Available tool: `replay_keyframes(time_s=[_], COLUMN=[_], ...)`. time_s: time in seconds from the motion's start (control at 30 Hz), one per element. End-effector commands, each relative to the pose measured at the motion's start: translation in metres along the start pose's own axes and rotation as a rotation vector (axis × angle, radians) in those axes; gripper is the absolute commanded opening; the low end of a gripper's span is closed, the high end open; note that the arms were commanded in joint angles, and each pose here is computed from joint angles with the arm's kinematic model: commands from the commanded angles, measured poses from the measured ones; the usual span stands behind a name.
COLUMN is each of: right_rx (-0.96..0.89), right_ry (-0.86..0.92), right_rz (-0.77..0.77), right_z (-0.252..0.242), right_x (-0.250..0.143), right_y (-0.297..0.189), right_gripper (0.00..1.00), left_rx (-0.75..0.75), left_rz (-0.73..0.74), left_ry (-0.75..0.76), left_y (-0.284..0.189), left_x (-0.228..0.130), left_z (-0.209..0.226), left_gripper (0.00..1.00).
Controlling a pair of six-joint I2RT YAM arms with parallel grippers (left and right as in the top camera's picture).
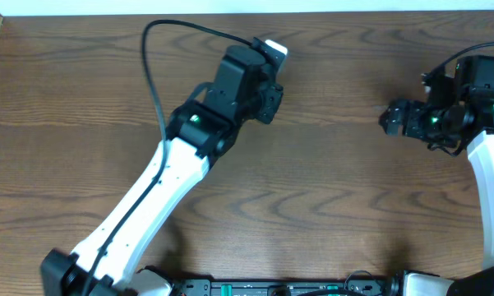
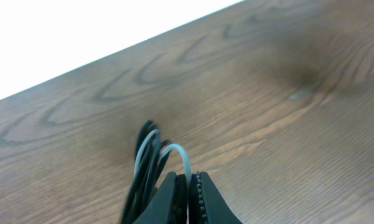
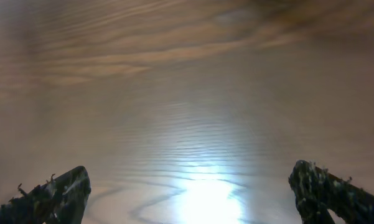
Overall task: Untangle cables
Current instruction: 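Bring the held coil to the right gripper and grasp a cable strand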
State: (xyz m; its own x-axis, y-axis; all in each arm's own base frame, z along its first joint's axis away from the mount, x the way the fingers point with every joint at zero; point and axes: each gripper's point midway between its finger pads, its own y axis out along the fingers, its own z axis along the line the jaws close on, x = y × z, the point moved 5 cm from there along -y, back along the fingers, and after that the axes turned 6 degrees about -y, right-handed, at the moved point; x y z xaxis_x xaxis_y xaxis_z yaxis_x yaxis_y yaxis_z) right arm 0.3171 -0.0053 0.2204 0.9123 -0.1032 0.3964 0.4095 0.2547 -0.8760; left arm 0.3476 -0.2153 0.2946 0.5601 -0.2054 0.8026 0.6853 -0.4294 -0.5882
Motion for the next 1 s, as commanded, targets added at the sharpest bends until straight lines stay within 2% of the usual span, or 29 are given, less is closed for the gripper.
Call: replay_keyframes(time_s=[0.0,0.1,0.3,0.47,0.7,0.87,0.93,0.97], right_rx=[0.342,0.507,0.638,0.767,0.802,0.701,0.668,0.663], right_ry=[-0.161,-0.252,-0.319,-0.400,-0.485,-0.477,-0.467,-0.468], right_rz=[-0.012,-0.045,-0.060,-0.105,-0.164,-0.196,-0.204,-0.209], right_z=[0.039,0.058,0.076,0.099,0.133,0.140,0.140,0.140], right_x=[-0.008,-0.015,-0.038,-0.049,-0.044,-0.035,-0.033,-0.032], right_y=[0.011,0.018,0.048,0.059,0.065,0.073,0.076,0.076], right_gripper=[0.99,0.99,0.99,0.99,0.99,0.99,0.94,0.85], left_rx=[0.004,0.020,0.017,-0.050,-0.106,-0.115,-0.115,-0.116], left_rz=[-0.045,-0.043,-0.015,-0.065,-0.090,-0.088,-0.089,-0.092], left_ry=[-0.026,-0.033,-0.060,-0.034,-0.029,-0.032,-0.035,-0.034], left_y=[-0.018,-0.021,-0.013,-0.023,-0.030,-0.032,-0.034,-0.035], left_x=[0.011,0.010,0.004,0.013,0.015,0.014,0.014,0.015], left_z=[0.000,0.002,-0.001,-0.027,-0.052,-0.056,-0.055,-0.056], left_gripper=[0.07,0.08,0.08,0.08,0.08,0.08,0.08,0.08])
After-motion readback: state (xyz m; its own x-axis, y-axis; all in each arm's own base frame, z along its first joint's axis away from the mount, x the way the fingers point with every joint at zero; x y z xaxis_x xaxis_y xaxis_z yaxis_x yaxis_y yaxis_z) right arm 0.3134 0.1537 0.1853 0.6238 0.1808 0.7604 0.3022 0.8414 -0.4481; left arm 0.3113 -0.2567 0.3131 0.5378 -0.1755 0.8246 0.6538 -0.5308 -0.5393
